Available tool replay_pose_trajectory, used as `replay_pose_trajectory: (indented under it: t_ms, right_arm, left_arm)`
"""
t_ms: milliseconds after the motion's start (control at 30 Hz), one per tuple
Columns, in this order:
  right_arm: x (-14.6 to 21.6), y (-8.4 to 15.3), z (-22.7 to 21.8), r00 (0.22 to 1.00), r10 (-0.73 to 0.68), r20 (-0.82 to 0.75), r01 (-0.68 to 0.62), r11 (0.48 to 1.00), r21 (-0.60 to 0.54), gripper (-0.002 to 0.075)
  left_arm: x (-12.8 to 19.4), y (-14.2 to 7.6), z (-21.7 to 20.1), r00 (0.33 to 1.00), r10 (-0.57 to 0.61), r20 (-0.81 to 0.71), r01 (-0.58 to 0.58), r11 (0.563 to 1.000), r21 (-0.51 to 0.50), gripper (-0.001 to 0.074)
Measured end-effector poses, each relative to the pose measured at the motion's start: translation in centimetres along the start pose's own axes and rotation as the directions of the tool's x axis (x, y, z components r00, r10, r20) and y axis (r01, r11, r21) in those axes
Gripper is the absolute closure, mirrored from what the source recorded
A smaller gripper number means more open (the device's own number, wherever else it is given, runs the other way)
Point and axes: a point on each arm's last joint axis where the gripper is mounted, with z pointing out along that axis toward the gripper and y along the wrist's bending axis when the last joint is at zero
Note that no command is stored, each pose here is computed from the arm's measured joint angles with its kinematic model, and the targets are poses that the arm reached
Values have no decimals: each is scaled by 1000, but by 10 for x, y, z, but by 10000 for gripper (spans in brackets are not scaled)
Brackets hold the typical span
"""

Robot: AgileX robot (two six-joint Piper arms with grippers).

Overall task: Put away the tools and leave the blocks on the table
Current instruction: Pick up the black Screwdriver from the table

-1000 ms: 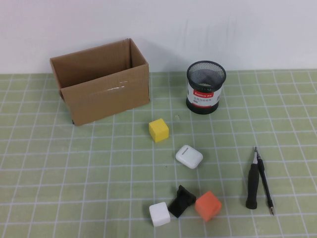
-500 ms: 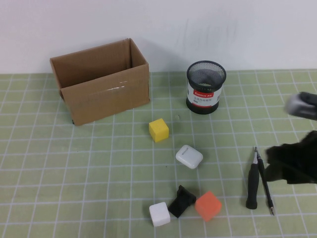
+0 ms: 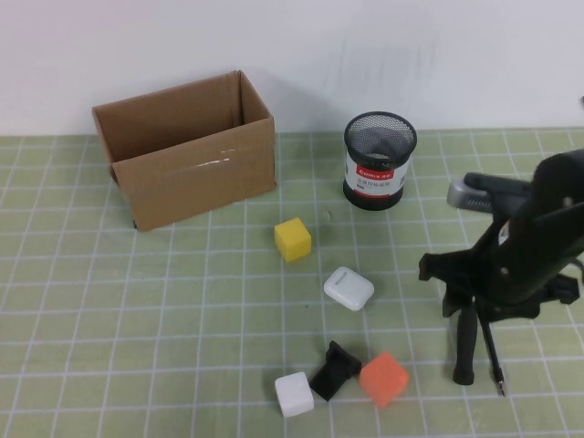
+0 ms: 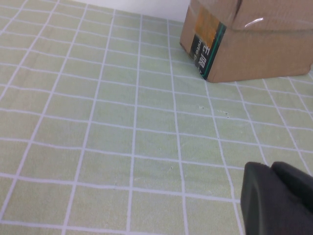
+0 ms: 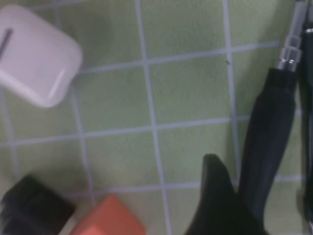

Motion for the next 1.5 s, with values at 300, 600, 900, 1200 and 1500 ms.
replay_pose_trajectory:
  t_ms: [300, 600, 900, 1200, 1500]
  right_arm:
    - [-3, -2, 47, 997, 12, -79, -7, 998, 59, 417]
    - [-5, -4, 60, 996, -3, -92, 12, 995, 94, 484]
    - [-6, -5, 59, 993, -62, -96, 72, 992, 105, 574]
    - [-20, 4, 11, 965, -199, 173, 199, 980, 14, 575]
    - [-54, 30, -47, 648, -239, 723, 413, 908, -69, 575]
  left_arm:
    - [0, 0, 0, 1000, 0, 0, 0, 1000, 0, 738]
    - [0, 0, 0, 1000, 0, 0, 0, 1000, 0, 738]
    - [0, 0, 0, 1000, 0, 0, 0, 1000, 0, 738]
    - [0, 0, 0, 1000, 0, 0, 0, 1000, 0, 738]
    - [0, 0, 0, 1000, 0, 0, 0, 1000, 0, 738]
